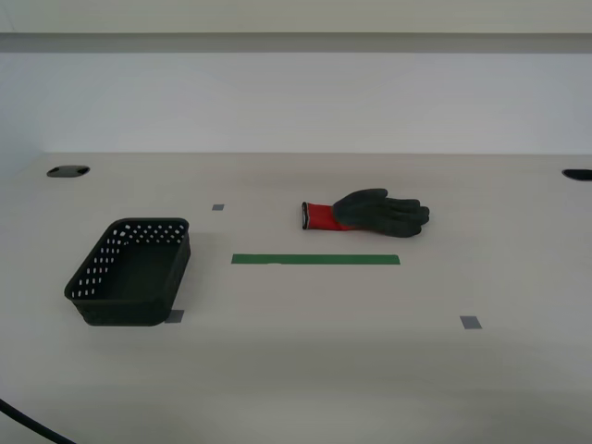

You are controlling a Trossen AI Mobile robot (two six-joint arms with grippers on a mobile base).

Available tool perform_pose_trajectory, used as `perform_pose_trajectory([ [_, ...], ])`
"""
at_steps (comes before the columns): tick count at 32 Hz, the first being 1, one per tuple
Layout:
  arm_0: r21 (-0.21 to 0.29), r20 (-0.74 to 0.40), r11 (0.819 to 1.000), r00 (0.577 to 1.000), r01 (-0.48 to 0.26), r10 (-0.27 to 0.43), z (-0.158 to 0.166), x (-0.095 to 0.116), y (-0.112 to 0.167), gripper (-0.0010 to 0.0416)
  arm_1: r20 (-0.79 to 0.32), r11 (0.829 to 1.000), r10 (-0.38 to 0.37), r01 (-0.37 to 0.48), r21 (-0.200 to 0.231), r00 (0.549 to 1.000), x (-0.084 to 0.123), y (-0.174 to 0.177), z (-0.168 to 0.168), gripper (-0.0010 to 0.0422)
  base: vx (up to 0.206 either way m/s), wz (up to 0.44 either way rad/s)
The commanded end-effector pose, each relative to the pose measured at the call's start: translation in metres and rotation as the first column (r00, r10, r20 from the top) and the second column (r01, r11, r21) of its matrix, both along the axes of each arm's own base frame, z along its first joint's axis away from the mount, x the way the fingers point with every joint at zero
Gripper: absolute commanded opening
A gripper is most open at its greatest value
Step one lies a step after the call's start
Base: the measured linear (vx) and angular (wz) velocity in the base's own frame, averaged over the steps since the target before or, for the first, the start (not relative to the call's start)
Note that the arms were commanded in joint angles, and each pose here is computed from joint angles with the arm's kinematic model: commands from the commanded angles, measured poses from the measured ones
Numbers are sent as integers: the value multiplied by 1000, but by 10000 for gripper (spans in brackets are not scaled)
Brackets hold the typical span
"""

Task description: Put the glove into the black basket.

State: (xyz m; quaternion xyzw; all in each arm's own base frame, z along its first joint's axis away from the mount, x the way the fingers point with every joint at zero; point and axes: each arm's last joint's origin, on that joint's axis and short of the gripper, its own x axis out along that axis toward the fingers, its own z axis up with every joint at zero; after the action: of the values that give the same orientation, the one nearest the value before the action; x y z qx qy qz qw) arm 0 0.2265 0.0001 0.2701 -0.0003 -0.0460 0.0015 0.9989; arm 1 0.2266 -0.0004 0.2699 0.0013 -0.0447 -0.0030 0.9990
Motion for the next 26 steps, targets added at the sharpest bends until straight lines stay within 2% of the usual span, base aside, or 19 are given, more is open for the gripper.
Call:
perform_pose_trajectory([
  [1, 0, 4, 1000, 1000, 0, 0, 1, 0, 0, 1, 4, 1000, -1, 1, -1, 1000, 0, 0, 1, 0, 0, 0],
  [26, 0, 4, 1000, 1000, 0, 0, 1, 0, 0, 1, 4, 1000, -2, 2, -1, 1000, 0, 0, 1, 0, 0, 0],
])
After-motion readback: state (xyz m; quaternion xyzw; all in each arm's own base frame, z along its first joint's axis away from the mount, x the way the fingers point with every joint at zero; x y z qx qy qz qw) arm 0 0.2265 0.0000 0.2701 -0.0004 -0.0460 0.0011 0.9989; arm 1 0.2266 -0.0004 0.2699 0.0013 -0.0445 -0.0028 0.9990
